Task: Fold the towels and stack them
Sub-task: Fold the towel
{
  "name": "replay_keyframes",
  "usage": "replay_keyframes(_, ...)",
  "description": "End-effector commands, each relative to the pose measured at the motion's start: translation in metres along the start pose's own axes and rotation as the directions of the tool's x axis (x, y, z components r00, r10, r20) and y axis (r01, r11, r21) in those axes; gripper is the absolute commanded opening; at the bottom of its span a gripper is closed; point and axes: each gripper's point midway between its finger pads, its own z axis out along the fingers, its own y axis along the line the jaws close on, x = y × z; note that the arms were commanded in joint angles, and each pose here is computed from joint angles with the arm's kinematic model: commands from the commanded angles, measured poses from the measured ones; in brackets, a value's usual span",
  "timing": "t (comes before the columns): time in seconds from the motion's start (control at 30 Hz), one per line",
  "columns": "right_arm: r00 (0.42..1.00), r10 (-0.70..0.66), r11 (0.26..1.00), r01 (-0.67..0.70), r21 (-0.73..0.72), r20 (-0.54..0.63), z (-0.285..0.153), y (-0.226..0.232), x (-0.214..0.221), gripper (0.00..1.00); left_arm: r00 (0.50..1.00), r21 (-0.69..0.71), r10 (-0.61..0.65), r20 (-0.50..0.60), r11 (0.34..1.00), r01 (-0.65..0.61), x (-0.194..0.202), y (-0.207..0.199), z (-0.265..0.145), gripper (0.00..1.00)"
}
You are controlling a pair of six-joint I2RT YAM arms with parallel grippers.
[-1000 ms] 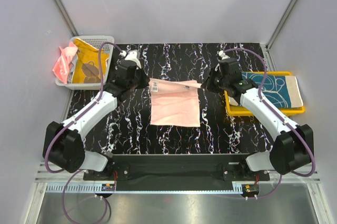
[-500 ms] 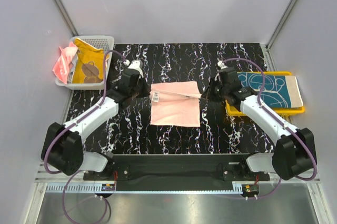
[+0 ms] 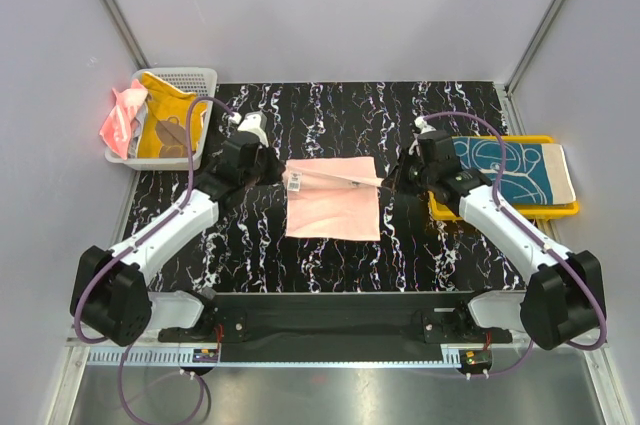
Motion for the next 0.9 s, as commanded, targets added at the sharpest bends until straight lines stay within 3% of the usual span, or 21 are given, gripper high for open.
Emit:
replay_keyframes(0.0, 1.000, -0.013, 0.999, 0.012, 0.052, 0.010, -0.005, -0.012, 0.002, 0.00, 0.999, -0.045, 0.021, 0.049, 0.999, -0.019, -0.012, 0.011, -0.003, 0.00)
replay_keyframes(0.5, 0.994, 0.035, 0.999, -0.031, 0.043, -0.106, 0.014, -0.033, 0.057, 0.00, 0.997, -0.041, 0.002, -0.078, 0.999, -0.005, 0.057, 0.023, 0.011, 0.00)
replay_keyframes(0.87, 0.983, 0.068, 0.998, -0.065, 0.020, -0.173, 0.027, -0.041, 0.088, 0.00, 0.992, -0.028, 0.000, -0.128, 1.000, -0.004, 0.081, 0.022, 0.011, 0.01)
